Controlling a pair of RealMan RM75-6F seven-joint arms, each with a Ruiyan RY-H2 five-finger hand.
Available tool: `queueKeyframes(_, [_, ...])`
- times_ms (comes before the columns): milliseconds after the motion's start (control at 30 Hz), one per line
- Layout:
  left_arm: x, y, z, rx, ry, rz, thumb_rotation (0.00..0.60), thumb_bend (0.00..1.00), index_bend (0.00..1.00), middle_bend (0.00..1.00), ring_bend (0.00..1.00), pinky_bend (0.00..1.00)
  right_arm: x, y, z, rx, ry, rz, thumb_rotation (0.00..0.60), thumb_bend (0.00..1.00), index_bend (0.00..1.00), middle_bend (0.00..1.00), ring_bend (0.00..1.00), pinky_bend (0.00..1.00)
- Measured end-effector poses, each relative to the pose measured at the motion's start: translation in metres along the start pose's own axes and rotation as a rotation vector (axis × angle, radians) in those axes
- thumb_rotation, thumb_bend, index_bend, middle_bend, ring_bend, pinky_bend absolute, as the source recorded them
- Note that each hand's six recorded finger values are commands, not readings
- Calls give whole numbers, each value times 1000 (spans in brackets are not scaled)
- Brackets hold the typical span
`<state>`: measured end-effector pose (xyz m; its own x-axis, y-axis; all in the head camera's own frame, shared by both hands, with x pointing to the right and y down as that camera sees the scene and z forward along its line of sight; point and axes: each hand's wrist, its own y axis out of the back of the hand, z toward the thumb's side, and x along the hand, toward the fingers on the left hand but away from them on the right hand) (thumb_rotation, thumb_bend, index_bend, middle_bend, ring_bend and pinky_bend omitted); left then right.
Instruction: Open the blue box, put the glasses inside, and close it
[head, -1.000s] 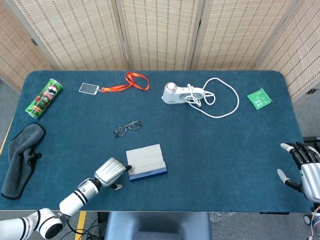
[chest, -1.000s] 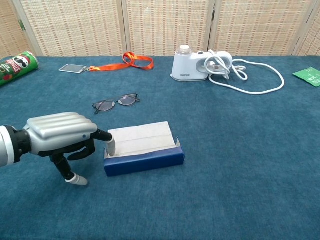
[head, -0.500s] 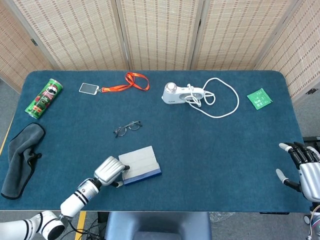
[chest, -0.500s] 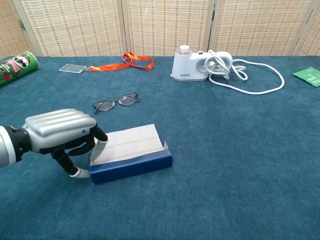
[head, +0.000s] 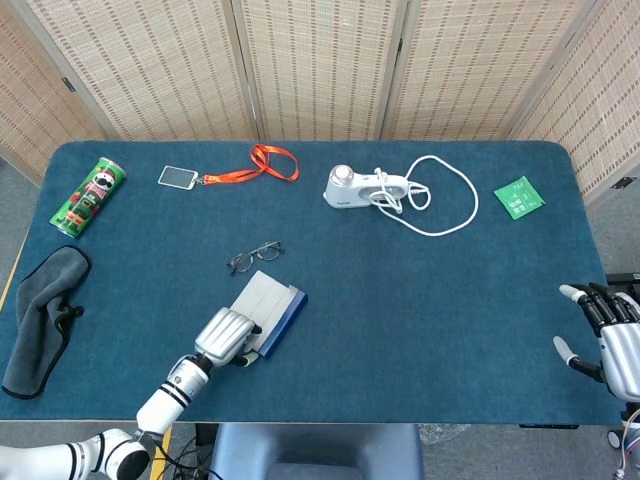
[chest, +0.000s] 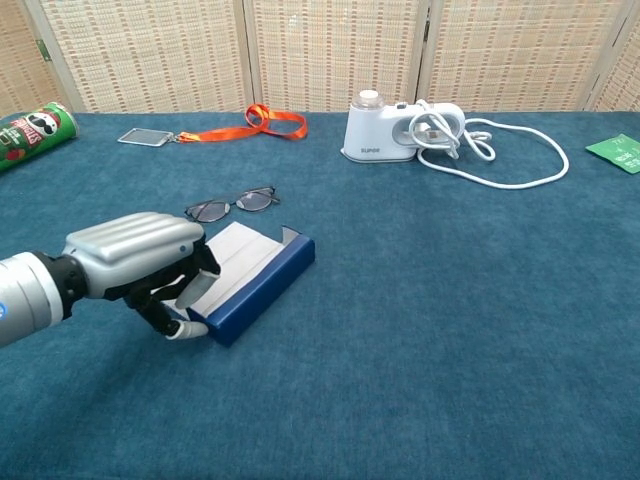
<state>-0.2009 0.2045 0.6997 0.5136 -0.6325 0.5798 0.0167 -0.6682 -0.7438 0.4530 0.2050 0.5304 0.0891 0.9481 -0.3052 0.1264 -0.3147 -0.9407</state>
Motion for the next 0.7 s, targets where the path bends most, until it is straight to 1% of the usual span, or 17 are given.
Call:
queueKeyframes(133, [-1, 10, 9, -19, -17, 31, 600, 298, 692, 923, 868, 988, -1, 1, -1, 0, 0, -2, 600, 276, 189, 204, 185, 218])
queueKeyframes(233, [-6, 19, 8, -10, -24, 37, 600, 313, 607, 923, 865, 985, -1, 1, -3, -1, -1, -2, 600, 276, 189, 204, 185, 218])
queueKeyframes(300, [-10, 23, 4, 6, -23, 33, 600, 350, 527, 923, 863, 984, -1, 0, -3, -3, -2, 0, 600, 276, 189, 204, 187, 218])
queueKeyframes(367, [-15, 26, -3, 31, -16, 15, 600, 411, 446, 923, 863, 984, -1, -1, -3, -6, 0, 1, 600, 276, 189, 204, 191, 218])
queueKeyframes(433, [-19, 25, -11, 53, -6, -21, 590, 476, 406, 923, 863, 983, -1, -1, -3, -9, 3, 1, 600, 276, 189, 204, 193, 218])
queueKeyframes(467, [-20, 24, -13, 57, -3, -39, 562, 522, 392, 923, 863, 978, -1, -1, -3, -10, 5, 1, 600, 276, 189, 204, 194, 218])
queueKeyframes(500, [-21, 22, -15, 57, -1, -56, 540, 547, 386, 923, 863, 976, 0, -2, -3, -10, 6, 0, 600, 276, 189, 204, 196, 218])
queueKeyframes(567, [-21, 18, -16, 48, 0, -91, 463, 612, 380, 923, 863, 969, 0, -2, -3, -11, 7, -2, 600, 275, 189, 204, 200, 218])
queueKeyframes(633, [-19, 16, -14, 50, -10, -117, 399, 667, 378, 923, 863, 969, 1, -1, -3, -12, 7, -4, 600, 275, 189, 205, 204, 218])
queueKeyframes(700, [-16, 15, -11, 59, -24, -134, 355, 716, 384, 923, 863, 969, 2, 0, -4, -10, 7, -6, 600, 275, 189, 206, 208, 218])
